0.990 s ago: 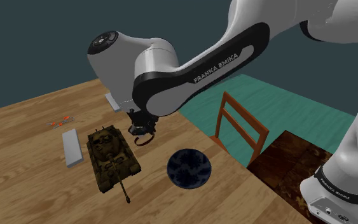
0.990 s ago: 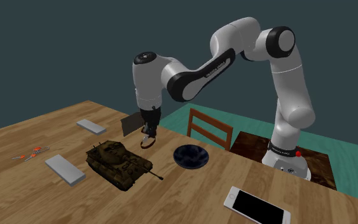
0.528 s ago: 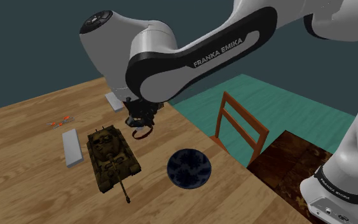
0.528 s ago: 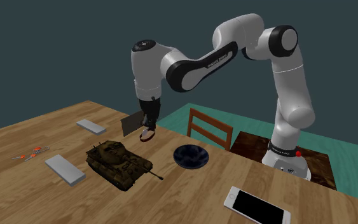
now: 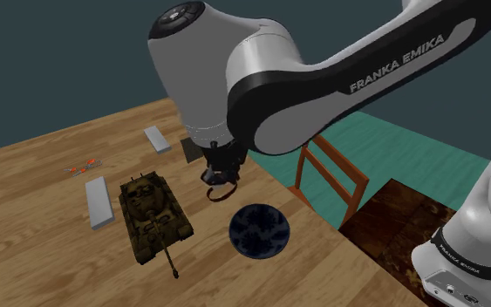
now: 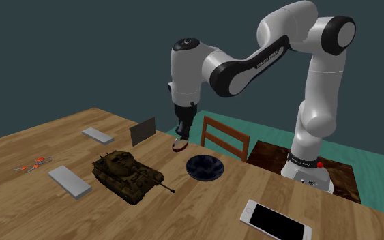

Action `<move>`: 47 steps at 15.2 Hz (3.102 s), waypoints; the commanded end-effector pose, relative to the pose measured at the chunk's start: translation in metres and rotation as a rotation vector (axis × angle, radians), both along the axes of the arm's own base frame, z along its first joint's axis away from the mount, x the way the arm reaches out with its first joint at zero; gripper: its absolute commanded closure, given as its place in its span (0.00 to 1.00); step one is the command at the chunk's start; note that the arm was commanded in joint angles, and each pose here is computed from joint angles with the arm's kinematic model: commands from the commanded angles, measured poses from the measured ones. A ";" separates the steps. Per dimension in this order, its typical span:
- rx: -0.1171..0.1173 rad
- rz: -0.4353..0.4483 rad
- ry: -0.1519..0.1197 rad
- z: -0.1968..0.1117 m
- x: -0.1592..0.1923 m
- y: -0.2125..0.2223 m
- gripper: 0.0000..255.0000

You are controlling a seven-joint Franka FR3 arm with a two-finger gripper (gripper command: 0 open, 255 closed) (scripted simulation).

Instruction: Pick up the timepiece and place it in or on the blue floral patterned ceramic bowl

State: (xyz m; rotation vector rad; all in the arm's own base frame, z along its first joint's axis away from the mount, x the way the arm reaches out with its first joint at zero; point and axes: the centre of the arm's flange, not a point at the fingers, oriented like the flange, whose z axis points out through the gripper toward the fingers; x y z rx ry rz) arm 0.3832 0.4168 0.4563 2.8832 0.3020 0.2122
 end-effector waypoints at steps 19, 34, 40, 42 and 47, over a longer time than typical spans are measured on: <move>0.000 -0.002 0.000 -0.061 -0.084 -0.036 1.00; 0.000 -0.002 0.000 -0.078 -0.084 -0.036 0.00; 0.000 -0.002 0.000 -0.030 -0.093 -0.025 0.00; 0.000 -0.002 0.000 -0.030 -0.093 -0.025 0.00; 0.000 -0.002 0.000 -0.030 -0.093 -0.025 0.00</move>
